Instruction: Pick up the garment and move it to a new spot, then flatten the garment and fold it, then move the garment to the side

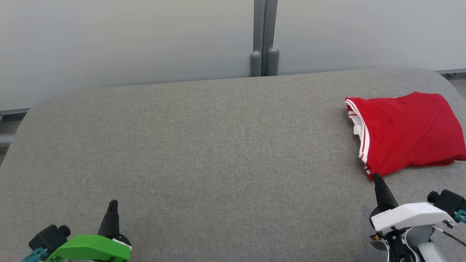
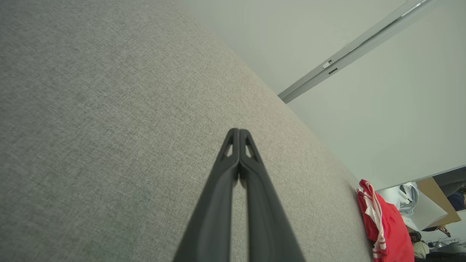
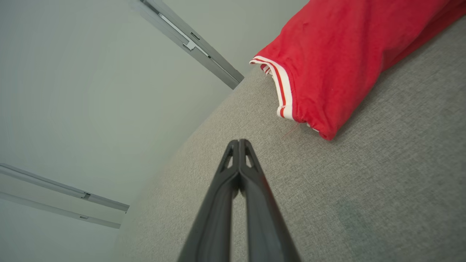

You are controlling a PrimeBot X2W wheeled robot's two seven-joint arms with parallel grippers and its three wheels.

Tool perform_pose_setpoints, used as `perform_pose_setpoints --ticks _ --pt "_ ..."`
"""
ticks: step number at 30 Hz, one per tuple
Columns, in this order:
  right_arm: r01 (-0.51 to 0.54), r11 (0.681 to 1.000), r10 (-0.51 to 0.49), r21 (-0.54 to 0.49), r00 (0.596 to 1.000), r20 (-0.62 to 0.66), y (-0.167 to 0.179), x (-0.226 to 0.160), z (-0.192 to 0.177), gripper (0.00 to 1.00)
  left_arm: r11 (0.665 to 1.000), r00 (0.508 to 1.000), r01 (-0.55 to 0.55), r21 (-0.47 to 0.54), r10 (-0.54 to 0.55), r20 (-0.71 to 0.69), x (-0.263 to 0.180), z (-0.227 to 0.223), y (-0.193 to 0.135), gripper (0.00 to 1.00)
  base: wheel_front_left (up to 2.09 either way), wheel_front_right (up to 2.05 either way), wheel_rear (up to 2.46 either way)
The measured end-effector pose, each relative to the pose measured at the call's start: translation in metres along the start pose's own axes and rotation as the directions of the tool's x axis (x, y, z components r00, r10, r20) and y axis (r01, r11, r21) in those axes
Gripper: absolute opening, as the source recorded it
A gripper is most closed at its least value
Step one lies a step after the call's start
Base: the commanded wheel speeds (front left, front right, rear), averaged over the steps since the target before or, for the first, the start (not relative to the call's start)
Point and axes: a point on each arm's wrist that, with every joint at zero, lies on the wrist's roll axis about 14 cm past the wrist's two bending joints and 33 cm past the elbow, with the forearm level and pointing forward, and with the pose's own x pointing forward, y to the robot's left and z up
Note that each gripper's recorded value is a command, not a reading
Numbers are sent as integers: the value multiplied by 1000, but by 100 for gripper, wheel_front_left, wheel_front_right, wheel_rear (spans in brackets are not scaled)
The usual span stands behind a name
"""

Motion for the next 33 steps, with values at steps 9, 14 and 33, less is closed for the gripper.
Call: perform_pose_setpoints --ticks 9,14,33 --pt "1 993 0 118 1000 -9 -2 5 4 0 995 1000 -5 -103 3 -13 3 2 4 0 0 0 0" --pt "4 983 -2 184 1000 -9 -4 7 6 0 987 1000 -8 -161 6 -14 3 4 6 0 0 0 0" --pt "-14 907 14 422 1000 2 -5 17 18 0 928 999 35 -370 -36 2 12 19 1 0 0 0 0"
